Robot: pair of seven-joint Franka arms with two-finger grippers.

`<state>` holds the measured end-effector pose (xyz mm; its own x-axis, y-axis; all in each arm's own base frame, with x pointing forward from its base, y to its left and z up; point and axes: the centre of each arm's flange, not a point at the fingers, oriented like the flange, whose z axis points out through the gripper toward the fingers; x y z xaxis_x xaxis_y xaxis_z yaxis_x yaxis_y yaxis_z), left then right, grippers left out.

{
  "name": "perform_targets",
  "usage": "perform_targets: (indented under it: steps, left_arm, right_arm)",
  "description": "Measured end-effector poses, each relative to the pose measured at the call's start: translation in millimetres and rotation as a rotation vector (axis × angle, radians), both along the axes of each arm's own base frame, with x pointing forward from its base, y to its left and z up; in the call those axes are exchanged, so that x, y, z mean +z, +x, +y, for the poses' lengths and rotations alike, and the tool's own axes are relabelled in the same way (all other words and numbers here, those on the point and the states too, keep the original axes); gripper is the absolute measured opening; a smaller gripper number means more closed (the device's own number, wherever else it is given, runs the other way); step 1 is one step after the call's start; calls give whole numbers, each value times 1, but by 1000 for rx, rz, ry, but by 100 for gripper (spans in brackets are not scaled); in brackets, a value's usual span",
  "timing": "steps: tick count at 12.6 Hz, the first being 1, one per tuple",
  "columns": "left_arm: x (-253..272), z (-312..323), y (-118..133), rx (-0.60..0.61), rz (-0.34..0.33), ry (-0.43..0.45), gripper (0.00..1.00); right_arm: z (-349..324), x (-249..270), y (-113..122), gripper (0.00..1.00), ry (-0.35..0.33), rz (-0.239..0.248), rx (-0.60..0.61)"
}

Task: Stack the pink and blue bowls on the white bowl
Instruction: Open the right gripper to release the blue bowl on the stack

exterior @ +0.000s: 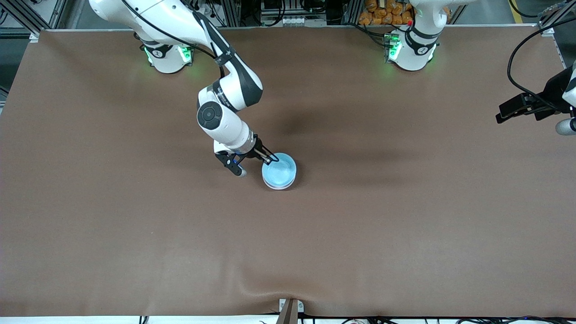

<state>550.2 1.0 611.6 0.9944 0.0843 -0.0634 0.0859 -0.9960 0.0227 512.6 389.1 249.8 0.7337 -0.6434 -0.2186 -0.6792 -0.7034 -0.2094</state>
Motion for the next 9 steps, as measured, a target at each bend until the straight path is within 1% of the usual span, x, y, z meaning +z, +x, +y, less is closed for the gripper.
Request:
perform_targets:
  steps: [1, 4, 5, 7, 8, 9]
  left_arm:
    - [0, 0, 0, 0, 0, 0, 100]
    - [0, 0, 0, -1, 0, 0, 100]
    - [0, 0, 0, -1, 1, 0, 100]
    - [0, -1, 0, -3, 1, 0, 100]
    - [-1, -2, 0, -4, 1, 0, 100]
    - [-1, -3, 0, -6, 2, 0, 100]
  right_arm:
    - [-3, 0, 2, 15, -2, -2, -5]
    - [-5, 6, 9, 49, 2, -12, -14]
    - [-4, 11, 12, 61, 4, -6, -12]
    - [-5, 33, 28, 82, -1, 46, -4]
    - [-11, 51, 41, 94, -1, 79, -1]
    - [-22, 74, 57, 100, 2, 106, -2]
